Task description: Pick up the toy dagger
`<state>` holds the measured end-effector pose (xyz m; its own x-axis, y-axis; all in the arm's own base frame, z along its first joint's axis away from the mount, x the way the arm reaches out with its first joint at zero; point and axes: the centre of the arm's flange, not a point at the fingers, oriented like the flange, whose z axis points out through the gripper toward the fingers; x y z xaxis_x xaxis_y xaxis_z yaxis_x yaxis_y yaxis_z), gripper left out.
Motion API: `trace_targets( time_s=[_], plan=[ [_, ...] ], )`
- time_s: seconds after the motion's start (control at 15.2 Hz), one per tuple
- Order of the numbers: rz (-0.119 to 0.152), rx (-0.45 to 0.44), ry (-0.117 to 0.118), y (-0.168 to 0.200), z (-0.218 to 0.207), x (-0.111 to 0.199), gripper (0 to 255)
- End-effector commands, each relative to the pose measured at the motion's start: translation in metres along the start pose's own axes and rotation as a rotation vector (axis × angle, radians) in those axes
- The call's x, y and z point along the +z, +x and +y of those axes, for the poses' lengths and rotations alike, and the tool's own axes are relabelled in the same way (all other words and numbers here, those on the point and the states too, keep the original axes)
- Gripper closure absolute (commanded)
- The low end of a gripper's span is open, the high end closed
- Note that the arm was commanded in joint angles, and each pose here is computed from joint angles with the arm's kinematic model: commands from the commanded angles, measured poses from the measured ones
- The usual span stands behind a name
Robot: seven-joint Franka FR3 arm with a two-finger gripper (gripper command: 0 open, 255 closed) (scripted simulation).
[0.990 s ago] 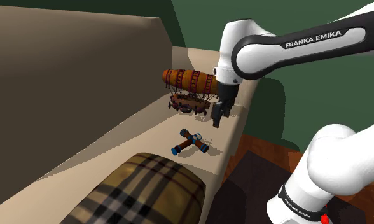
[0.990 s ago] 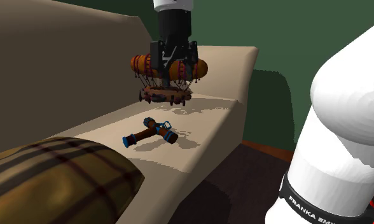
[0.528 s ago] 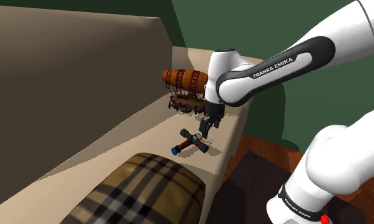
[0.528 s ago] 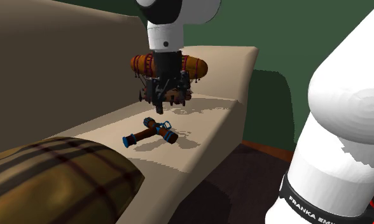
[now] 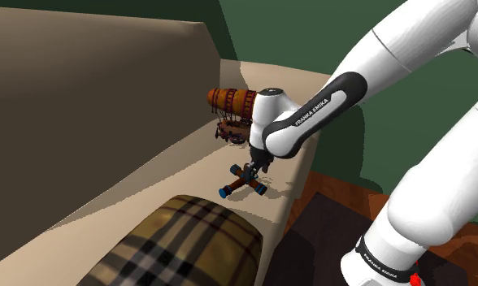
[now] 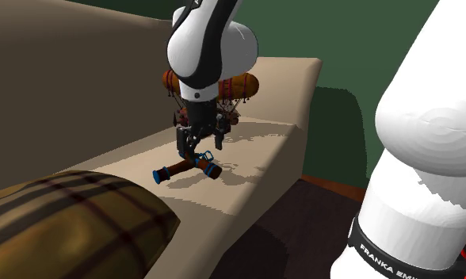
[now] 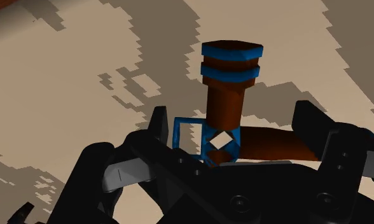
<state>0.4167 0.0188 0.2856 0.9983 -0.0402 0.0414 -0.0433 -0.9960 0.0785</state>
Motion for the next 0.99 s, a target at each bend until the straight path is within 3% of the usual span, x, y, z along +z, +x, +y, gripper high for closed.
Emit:
trace_targets(
  time_s=[0.0, 0.4, 0.46, 0.92],
  plan=[
    [0.003, 0.002, 0.000, 0.000, 0.000, 0.013, 0],
    [0.003, 0.002, 0.000, -0.001, -0.002, 0.037, 0],
    [0.002, 0.002, 0.000, -0.001, -0.002, 0.037, 255],
    [0.003, 0.002, 0.000, -0.002, -0.002, 0.037, 255]
  ],
)
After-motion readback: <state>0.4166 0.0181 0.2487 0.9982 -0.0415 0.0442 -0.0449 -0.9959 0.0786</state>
